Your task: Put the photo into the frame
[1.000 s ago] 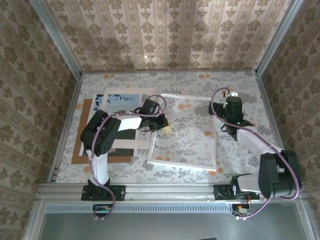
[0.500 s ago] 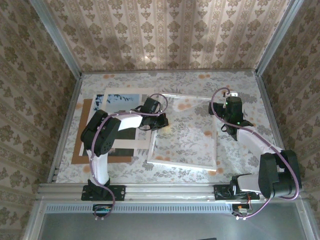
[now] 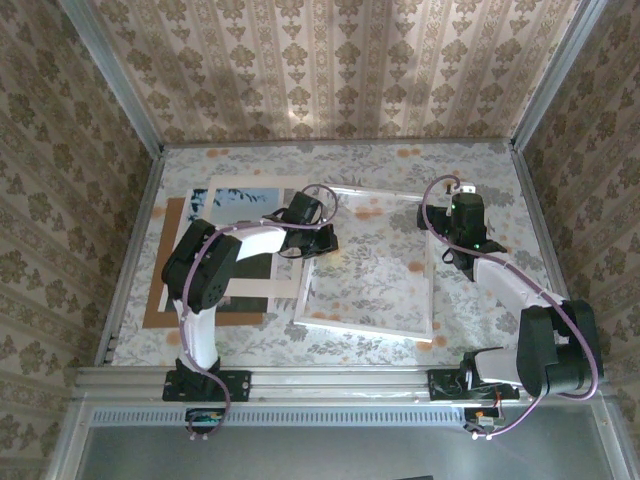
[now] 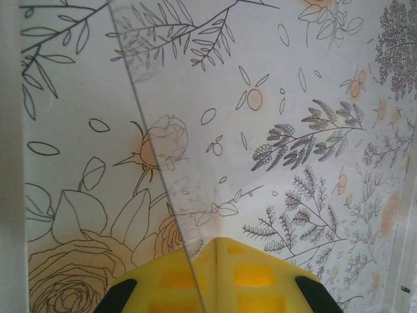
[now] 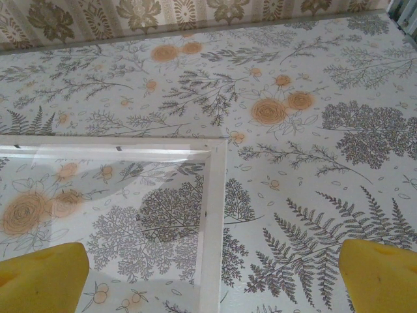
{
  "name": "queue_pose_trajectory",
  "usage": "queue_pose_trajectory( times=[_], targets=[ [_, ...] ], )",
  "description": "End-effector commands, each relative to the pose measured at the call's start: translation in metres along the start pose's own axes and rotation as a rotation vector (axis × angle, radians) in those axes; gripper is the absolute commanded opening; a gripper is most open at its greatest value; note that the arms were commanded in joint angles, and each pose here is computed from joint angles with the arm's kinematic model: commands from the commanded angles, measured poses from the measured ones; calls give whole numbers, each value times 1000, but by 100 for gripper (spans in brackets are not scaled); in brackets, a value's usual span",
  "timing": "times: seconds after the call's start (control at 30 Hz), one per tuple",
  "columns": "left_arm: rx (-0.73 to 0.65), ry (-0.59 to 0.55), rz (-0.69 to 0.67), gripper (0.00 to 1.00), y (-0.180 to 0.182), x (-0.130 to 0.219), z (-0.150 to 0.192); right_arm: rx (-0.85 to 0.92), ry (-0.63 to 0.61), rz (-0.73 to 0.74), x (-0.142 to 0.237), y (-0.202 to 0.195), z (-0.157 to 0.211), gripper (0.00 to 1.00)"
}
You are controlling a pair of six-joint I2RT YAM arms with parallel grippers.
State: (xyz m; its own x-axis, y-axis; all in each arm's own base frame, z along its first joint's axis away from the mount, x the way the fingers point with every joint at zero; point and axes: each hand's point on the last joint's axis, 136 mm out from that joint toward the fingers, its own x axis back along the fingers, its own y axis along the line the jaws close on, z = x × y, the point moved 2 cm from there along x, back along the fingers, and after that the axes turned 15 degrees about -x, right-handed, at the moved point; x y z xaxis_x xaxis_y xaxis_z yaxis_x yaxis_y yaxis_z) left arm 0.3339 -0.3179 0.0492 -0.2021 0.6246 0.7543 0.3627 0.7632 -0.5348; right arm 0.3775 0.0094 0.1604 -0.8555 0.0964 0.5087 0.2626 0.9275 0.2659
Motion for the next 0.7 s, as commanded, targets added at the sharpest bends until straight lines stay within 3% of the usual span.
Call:
queue_pose_trajectory(
  times=[0.0, 0.67],
  targets=[
    [-37, 10, -23, 0, 1, 2, -3, 14, -11, 12, -2, 0, 1, 100],
    [-50, 50, -9, 0, 12, -3, 5, 13, -13, 12, 0, -1, 1, 100]
  ],
)
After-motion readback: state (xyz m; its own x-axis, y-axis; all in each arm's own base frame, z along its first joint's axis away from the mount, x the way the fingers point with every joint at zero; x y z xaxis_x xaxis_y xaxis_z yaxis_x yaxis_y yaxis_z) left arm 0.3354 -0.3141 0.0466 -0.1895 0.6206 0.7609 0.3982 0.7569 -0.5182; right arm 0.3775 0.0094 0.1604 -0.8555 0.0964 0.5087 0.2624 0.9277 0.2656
